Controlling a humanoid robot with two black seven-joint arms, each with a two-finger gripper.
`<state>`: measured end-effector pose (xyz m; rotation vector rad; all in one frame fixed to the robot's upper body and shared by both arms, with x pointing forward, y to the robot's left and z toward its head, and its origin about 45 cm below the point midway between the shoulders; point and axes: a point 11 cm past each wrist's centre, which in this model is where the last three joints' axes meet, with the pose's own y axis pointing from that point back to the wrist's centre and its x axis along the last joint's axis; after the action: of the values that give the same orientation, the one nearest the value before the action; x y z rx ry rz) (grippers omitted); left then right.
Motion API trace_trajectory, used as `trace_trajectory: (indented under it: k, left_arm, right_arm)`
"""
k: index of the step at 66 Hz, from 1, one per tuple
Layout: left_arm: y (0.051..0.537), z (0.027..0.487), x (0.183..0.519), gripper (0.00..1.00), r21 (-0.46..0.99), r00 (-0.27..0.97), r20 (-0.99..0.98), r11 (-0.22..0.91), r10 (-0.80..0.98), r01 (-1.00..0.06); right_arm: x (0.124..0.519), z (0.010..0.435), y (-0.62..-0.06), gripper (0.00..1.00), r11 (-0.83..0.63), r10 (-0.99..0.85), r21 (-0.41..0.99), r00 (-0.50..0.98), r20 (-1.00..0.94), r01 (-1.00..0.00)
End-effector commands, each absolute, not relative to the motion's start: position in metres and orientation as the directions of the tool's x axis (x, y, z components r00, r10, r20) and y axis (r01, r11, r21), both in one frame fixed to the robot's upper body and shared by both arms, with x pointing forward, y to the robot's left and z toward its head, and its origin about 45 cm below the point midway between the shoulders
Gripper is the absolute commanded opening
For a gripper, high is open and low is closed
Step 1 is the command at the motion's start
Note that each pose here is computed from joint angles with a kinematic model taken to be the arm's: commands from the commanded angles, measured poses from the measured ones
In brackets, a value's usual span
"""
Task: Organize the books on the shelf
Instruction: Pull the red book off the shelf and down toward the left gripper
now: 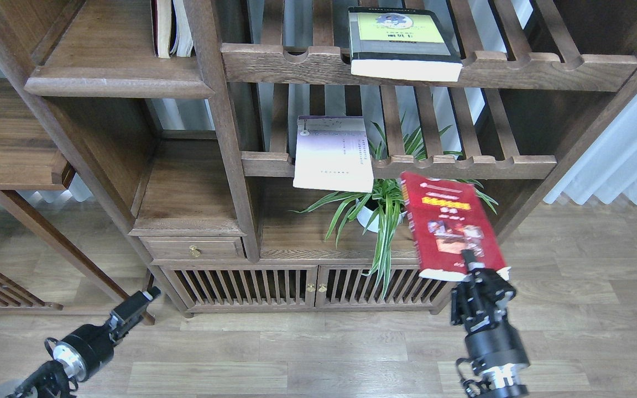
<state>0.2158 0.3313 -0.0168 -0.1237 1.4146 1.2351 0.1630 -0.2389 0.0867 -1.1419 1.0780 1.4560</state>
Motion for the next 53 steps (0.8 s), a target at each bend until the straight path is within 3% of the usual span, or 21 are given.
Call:
trace_trajectory:
  k: [1, 10, 26, 39, 53]
  left_arm:
    - [0.334, -0.017, 0.214, 1.00, 0.587, -0.306, -0.770, 0.436, 0.560, -0.682]
    - [0.329, -0.007, 0.224, 1.00, 0.551, -0.272, -0.793, 0.451, 0.544, -0.703]
    - [0.291, 0.041, 0.243, 1.00, 0.307, -0.243, -0.952, 0.535, 0.188, -0.787]
    - [0.264, 0.033, 0.218, 1.00, 0.338, -0.300, -0.938, 0.636, 0.171, -0.694]
    - [0.228, 0.016, 0.195, 1.00, 0.351, -0.353, -0.926, 0.660, 0.136, -0.664]
  right_arm:
    - [0.150, 0.077, -0.220, 0.05, -0.239, 0.119, 0.093, -0.124, -0.985, -0.967]
    - [0.136, 0.067, -0.198, 0.05, -0.350, 0.075, 0.125, -0.161, -0.984, -0.928]
    - [0.122, 0.043, -0.187, 0.07, -0.426, 0.019, 0.197, -0.226, -0.974, -0.883]
    - [0.104, 0.035, -0.160, 0.08, -0.532, 0.023, 0.217, -0.270, -0.962, -0.818]
    - [0.102, 0.034, -0.153, 0.08, -0.552, 0.027, 0.215, -0.275, -0.961, -0.806]
